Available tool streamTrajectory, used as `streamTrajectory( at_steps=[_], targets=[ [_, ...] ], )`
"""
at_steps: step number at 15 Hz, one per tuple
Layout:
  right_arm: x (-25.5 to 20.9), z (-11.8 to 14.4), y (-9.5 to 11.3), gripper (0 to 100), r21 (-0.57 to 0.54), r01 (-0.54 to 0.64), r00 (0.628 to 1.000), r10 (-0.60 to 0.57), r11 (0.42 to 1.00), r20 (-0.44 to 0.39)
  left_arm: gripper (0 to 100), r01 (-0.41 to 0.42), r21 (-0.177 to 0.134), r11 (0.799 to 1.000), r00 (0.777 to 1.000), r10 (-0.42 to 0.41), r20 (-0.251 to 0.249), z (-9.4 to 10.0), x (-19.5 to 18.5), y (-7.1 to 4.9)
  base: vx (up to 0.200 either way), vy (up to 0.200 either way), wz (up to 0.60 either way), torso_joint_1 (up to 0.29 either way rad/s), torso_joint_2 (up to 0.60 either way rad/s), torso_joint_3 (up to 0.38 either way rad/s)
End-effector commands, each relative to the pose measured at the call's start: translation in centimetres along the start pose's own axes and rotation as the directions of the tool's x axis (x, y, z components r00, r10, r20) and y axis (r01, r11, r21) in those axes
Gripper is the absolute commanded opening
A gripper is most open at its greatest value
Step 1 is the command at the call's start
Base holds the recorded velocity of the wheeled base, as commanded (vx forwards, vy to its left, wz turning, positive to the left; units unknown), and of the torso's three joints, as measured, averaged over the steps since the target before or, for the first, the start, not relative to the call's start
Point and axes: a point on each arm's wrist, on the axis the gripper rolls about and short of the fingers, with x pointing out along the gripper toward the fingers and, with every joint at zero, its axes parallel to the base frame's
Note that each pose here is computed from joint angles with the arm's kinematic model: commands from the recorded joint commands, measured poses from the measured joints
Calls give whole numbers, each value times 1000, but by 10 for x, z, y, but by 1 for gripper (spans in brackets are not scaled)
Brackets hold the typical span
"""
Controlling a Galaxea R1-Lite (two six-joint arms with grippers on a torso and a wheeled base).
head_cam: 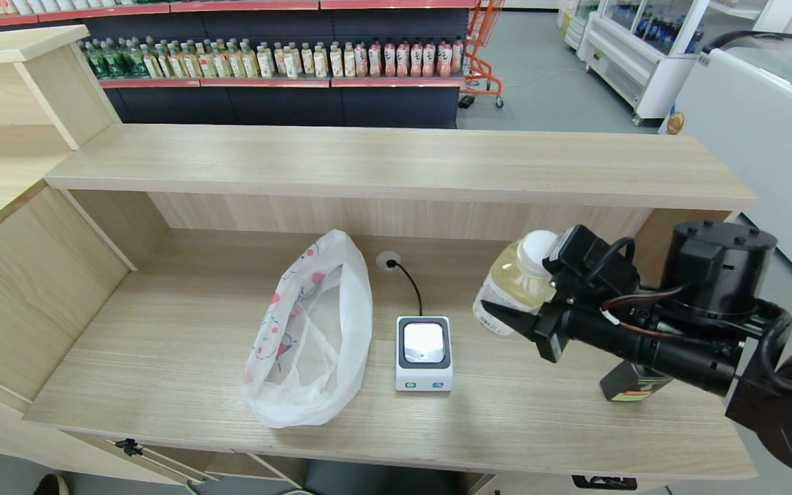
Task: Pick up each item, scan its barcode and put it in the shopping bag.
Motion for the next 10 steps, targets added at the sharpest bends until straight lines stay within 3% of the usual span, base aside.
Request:
streamTrajectory(
  at_steps=[1,5,8,10],
  targets=[
    [1,-1,-8,0,-89,52,999,-51,995,13,100,0,0,1000,1000,0,-1,0,0,0,0,0,0,0,0,0],
    [-3,3,-18,0,-310,192,980,-198,931,12,100,0,0,1000,1000,0,0,0,0,0,0,0,0,0,0,0],
    [-2,5,-21,0,-458,222,973,-222,861,55,100,0,0,1000,1000,0,-1,0,0,0,0,0,0,0,0,0],
    [-6,4,-20,0,-499,227,972,-227,836,61,100,0,0,1000,1000,0,-1,0,0,0,0,0,0,0,0,0]
  ],
)
